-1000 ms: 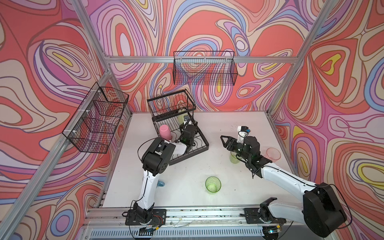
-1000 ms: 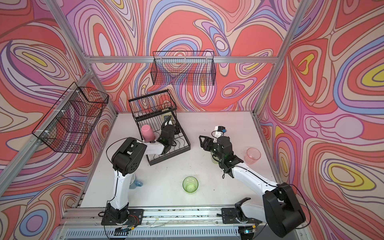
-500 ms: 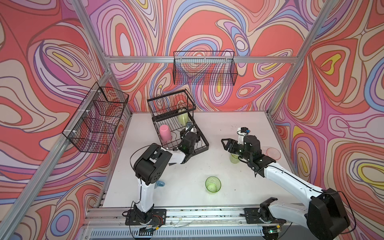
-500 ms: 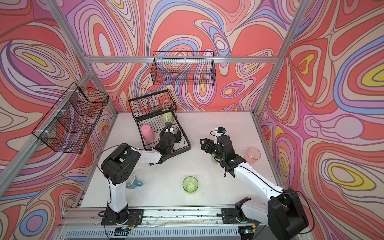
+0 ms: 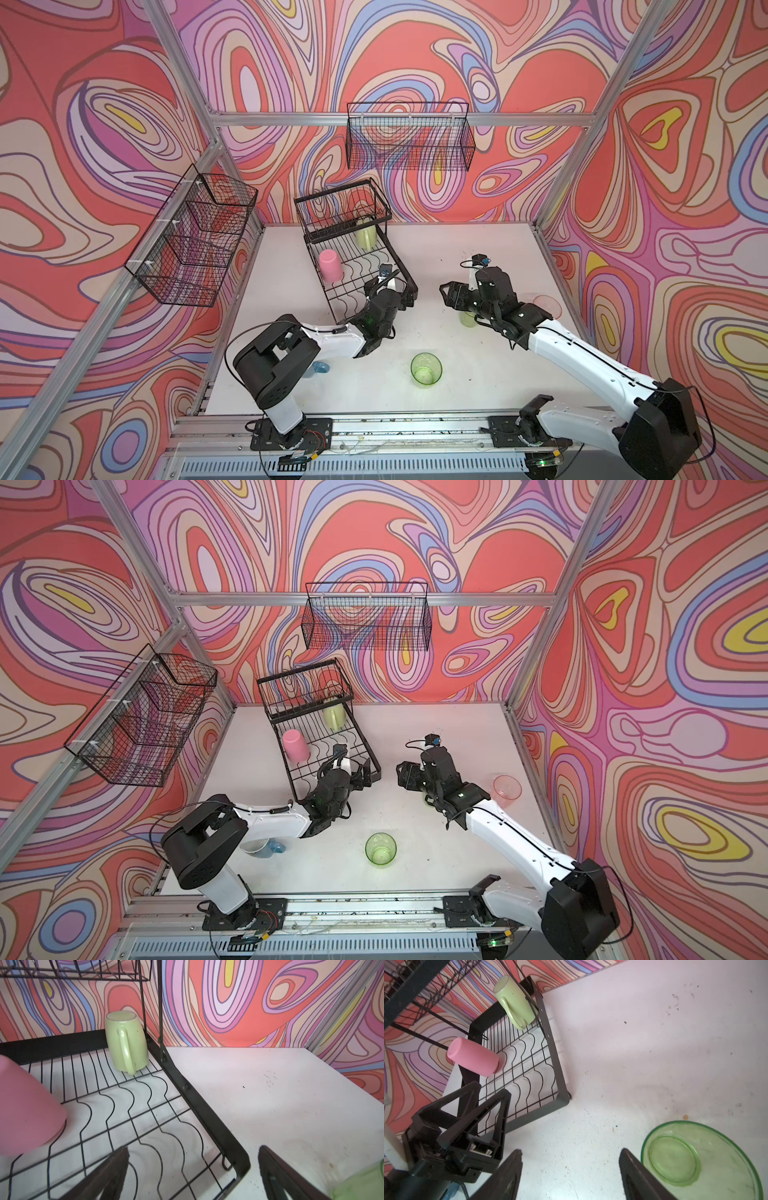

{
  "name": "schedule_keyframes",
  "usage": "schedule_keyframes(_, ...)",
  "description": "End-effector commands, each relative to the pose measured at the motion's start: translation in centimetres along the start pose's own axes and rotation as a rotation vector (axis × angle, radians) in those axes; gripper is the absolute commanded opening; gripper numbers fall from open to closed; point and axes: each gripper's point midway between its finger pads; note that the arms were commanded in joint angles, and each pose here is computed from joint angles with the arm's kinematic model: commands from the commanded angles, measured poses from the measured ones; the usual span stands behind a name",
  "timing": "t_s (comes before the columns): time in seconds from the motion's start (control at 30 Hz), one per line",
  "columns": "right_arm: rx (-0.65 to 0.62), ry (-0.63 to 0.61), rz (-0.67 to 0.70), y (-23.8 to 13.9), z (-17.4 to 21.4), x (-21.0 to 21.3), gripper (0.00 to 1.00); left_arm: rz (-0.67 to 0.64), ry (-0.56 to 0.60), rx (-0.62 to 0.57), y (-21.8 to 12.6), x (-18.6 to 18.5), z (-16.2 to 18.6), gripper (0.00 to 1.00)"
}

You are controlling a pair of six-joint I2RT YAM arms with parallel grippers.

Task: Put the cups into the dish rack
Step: 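Open the left gripper and withdraw it while the right gripper moves toward the green glasses, then lower the right gripper onto the nearer green glass tumbler's rim and close it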

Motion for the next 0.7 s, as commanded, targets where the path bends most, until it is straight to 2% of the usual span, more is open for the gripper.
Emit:
schedule_keyframes(0.0, 0.034, -0.015, 0.063, -1.6, 0.9, -0.9, 0.76, -0.009, -0.045, 0.040, -1.8, -0.2, 0.9, 0.98)
schedule_keyframes(0.3, 0.110, -0.054, 0.124, -4.0, 2.9, -1.6, 0.70, 0.029, -0.030, 0.111, -5.4, -3.4, 2.2, 0.97)
schedule_keyframes(0.67, 0.235, -0.083, 0.189, -4.8, 7.0, -2.0, 0.63, 0.028, -0.039, 0.170, -8.2, -3.1, 3.1, 0.96)
Point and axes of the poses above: each gripper's point midway between its finger pads, its own y axis out along the fingers, its own x axis along the line the jaws close on, z = x × y, and after that the axes turned 5 degrees about y, right-handed
